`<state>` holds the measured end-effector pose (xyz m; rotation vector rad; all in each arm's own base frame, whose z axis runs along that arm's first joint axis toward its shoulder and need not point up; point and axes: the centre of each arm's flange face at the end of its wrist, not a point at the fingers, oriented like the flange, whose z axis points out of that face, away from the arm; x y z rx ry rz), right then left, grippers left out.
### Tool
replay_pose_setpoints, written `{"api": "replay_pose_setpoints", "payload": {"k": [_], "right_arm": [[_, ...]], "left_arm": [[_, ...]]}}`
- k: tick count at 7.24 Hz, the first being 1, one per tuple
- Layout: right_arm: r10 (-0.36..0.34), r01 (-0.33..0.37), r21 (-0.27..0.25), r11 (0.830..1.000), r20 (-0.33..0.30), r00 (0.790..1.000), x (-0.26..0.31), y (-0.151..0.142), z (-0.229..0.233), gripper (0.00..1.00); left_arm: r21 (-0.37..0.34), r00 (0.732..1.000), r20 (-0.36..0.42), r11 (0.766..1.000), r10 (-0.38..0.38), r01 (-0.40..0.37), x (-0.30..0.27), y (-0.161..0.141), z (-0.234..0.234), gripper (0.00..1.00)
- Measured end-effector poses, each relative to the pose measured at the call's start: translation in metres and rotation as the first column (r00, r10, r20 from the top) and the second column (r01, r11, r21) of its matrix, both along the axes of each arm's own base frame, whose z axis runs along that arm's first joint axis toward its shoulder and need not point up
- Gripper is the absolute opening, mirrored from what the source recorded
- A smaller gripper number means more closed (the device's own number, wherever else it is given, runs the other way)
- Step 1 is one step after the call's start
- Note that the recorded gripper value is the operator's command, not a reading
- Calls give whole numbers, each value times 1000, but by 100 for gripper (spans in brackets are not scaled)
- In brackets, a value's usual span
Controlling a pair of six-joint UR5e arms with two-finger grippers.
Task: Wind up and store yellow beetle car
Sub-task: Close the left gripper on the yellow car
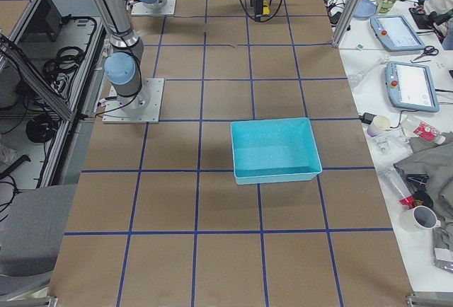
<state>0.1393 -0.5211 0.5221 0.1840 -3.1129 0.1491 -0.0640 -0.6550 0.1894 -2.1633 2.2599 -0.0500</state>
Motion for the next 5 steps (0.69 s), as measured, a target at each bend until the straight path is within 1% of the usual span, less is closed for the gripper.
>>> {"api": "replay_pose_setpoints", "payload": {"k": [2,3,5], "right_arm": [[0,0,0,1000,-1,1000,0,0,0,100],[0,0,-1,1000,-1,1000,0,0,0,100],[0,0,-1,1000,-1,1000,0,0,0,100]], "left_arm": [[-7,1000,-4,1000,-2,2,-1,-1,2,0],[-23,1000,-25,1000,-5,5,-3,-2,9,0],[-74,992,-129,997,-9,0,-18,-8,32,0]]}}
